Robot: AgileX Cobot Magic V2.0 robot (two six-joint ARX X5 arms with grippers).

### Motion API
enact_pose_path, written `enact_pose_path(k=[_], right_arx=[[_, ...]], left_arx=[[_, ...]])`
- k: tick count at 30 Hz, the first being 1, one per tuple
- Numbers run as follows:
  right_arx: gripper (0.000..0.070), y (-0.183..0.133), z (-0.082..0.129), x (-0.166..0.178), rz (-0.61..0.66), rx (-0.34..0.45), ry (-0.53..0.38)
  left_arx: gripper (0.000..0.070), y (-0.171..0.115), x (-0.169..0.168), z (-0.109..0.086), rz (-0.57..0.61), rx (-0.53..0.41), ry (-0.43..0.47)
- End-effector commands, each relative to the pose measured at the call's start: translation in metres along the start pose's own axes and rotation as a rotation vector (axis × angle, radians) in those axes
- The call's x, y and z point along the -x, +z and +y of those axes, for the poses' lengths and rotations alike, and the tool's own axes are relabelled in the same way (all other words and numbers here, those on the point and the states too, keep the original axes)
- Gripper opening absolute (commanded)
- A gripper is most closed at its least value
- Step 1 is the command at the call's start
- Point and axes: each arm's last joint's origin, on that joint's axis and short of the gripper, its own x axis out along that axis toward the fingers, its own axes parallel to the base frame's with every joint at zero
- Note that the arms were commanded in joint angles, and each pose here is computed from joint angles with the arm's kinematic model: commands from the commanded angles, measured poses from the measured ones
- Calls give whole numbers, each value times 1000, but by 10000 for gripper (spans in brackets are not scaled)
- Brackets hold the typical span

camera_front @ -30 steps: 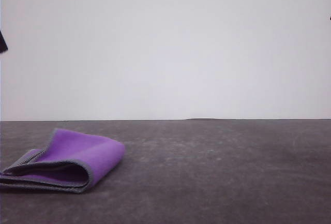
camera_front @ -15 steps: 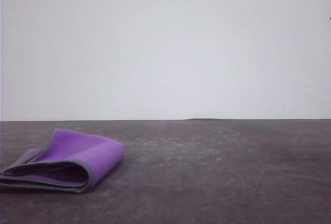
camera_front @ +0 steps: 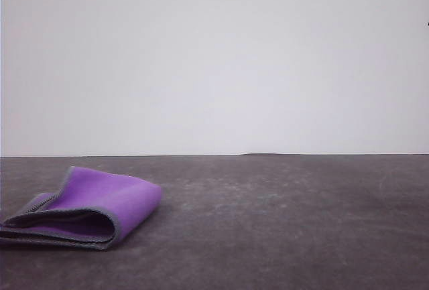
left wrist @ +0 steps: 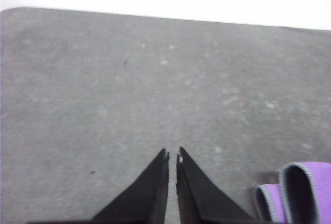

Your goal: Fold clothes

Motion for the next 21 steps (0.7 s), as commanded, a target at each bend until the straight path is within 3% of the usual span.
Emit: enact_pose_path(k=[1,14,21], right_arx=[[10,2,0,0,-9,11,1],[10,2,0,0,-9,11,1],[10,2,0,0,-9,11,1]], left_arx=[[16,-3,0,-1,-16,1,-4],[16,-25,-4,2,-94,14,16],[16,-30,-3,5,-38,21,42]])
